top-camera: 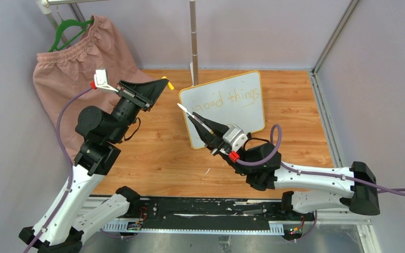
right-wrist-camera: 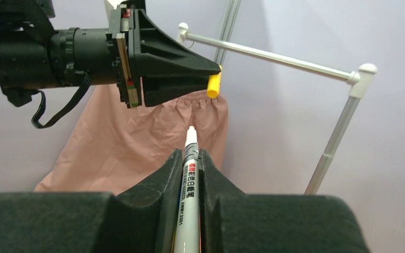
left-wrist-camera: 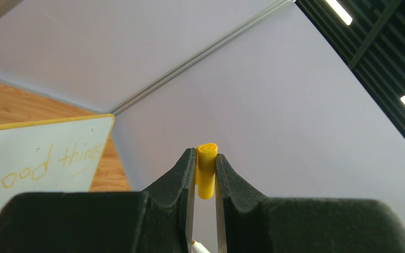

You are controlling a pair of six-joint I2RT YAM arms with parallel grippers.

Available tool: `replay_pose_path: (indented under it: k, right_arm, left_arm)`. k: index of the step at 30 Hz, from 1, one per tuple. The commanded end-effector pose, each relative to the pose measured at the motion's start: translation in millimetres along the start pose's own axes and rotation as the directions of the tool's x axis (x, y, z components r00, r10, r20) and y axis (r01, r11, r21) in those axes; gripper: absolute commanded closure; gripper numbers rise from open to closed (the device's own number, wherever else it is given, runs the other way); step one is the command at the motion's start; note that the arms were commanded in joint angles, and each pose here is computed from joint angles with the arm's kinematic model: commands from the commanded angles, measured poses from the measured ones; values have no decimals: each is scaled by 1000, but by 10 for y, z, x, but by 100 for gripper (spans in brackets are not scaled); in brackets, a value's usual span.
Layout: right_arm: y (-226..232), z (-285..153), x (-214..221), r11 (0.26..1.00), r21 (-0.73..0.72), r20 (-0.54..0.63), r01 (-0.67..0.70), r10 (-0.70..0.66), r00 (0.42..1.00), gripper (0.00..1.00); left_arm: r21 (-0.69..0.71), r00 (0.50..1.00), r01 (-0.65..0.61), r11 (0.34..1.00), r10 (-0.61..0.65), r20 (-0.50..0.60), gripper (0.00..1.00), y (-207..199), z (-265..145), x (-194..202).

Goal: Write a sentence on the whiteboard
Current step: Close the whiteboard marker at the center of the board.

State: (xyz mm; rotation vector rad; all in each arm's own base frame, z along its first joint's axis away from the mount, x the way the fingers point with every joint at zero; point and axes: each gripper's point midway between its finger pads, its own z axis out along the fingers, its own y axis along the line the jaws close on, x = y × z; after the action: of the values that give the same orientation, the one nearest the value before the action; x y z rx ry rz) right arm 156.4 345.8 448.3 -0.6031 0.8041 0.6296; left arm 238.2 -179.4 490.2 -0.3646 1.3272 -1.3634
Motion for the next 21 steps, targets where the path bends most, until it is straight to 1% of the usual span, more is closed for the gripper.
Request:
replay_pose_path:
  k: [1, 3, 10, 17, 21]
  right_arm:
    - [-264, 99, -584, 989, 133, 201, 57, -83, 976, 100]
    - [-242, 130, -620, 989, 133, 222, 65, -93, 970, 100]
    - [-252, 215, -670, 983, 163, 251, 79, -119, 961, 100]
    - [-188, 211, -717, 992, 123, 282, 23, -58, 958, 100]
    - [-126, 230, -705, 996, 88, 276, 8, -32, 960, 100]
  left_arm:
    - [91, 995, 59, 994, -65, 71, 100, -307, -107, -198]
    - [93, 993, 81, 992, -89, 80, 100, -309, -117, -214]
    - [106, 991, 115, 988, -122, 59, 100, -330, -110, -177]
    - [105, 989, 130, 986, -136, 56, 100, -326, -101, -173]
    - [106, 989, 131, 986, -137, 57, 100, -330, -86, -175]
